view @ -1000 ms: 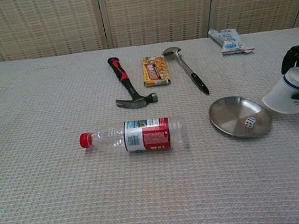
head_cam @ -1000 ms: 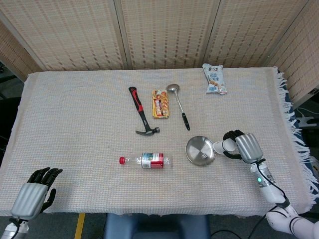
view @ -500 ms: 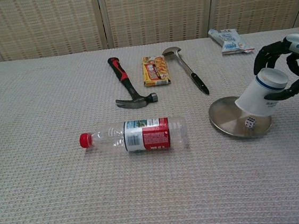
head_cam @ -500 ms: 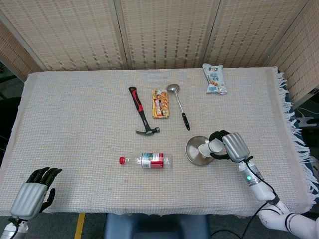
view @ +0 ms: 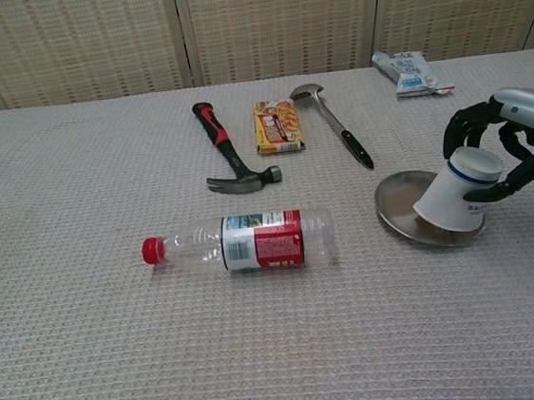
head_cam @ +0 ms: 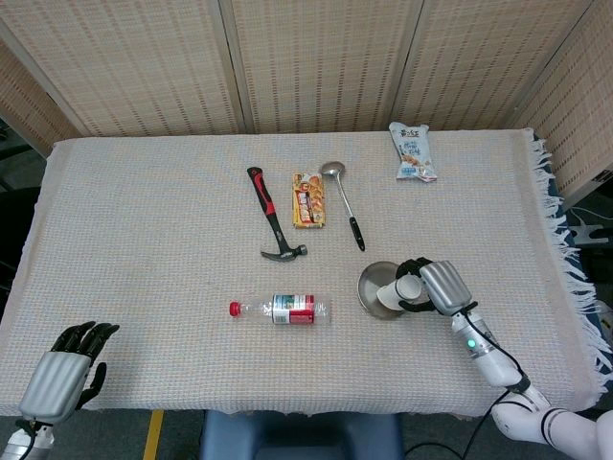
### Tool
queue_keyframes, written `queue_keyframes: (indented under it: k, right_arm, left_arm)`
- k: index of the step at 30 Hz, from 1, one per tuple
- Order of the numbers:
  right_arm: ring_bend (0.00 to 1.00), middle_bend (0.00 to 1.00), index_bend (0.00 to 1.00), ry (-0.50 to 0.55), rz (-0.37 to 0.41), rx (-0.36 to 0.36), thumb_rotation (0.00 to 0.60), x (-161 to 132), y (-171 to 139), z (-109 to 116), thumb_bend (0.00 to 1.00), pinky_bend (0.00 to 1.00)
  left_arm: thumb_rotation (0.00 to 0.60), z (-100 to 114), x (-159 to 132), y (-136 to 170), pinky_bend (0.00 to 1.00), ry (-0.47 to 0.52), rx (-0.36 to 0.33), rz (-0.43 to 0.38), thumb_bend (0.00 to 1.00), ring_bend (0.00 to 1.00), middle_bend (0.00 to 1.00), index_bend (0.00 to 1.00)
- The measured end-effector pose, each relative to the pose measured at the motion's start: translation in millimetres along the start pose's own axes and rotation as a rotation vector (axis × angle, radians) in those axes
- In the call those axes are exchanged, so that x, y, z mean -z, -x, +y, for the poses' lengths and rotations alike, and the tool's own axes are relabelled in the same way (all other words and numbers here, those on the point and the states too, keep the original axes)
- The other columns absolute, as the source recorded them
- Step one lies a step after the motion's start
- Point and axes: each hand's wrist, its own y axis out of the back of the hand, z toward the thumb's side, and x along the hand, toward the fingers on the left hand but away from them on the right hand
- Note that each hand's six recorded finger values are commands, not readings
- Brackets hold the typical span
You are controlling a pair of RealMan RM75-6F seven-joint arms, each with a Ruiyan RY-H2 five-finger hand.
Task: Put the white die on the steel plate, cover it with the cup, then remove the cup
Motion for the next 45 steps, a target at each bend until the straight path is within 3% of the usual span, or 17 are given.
queue_keyframes:
  k: [10,23,28,35,37,40,45]
  right_arm:
    - [0.42,0.5,0.54,-0.037,0.002,-0.005,0.6,2,17,-19,0.08,0.77]
    - [0.42,0.5,0.55,-0.103,0.019,0.085,0.6,2,44,-18,0.08,0.77]
    - [0.42,0.5,0.55,-0.014,0.04,0.071,0.6,-3,43,-25,0.08,0.77]
    - [0.42,0.5,0.55,0.257,0.071,-0.007,0.6,-16,37,-33,0.08,0.77]
    - [0.42,0.5,0.55,0.278,0.069,-0.018,0.6,-16,35,-31,0.08,0.77]
    - [0.42,0.5,0.55,0.242,0.066,-0.007,0.6,-13,36,-26,0.08,0.77]
    - [0.42,0.5,0.55,0.058,0.052,0.057,0.6,-1,41,-17,0.08,0.77]
  left_arm:
    - [0.6,0,1,0,0.18,0.001,0.0,0.0,0.58,0.13,0.17,0.16]
    - [0.6,-1,1,0,0.18,-0.003,0.004,0.0,0.58,0.13,0.17,0.16]
    - [0.6,-1,1,0,0.18,-0.004,0.004,0.0,0.58,0.13,0.17,0.16]
    - [0.6,-2,0,0,0.18,-0.006,0.006,-0.002,0.58,0.13,0.17,0.16]
    - [0.6,-1,0,0,0.18,-0.005,0.005,-0.002,0.58,0.13,0.17,0.16]
    - [0.6,-1,0,0,0.18,-0.004,0.004,-0.002,0.58,0.13,0.17,0.16]
    - [0.6,-1,0,0,0.18,-0.003,0.004,-0.003,0.58,0.13,0.17,0.16]
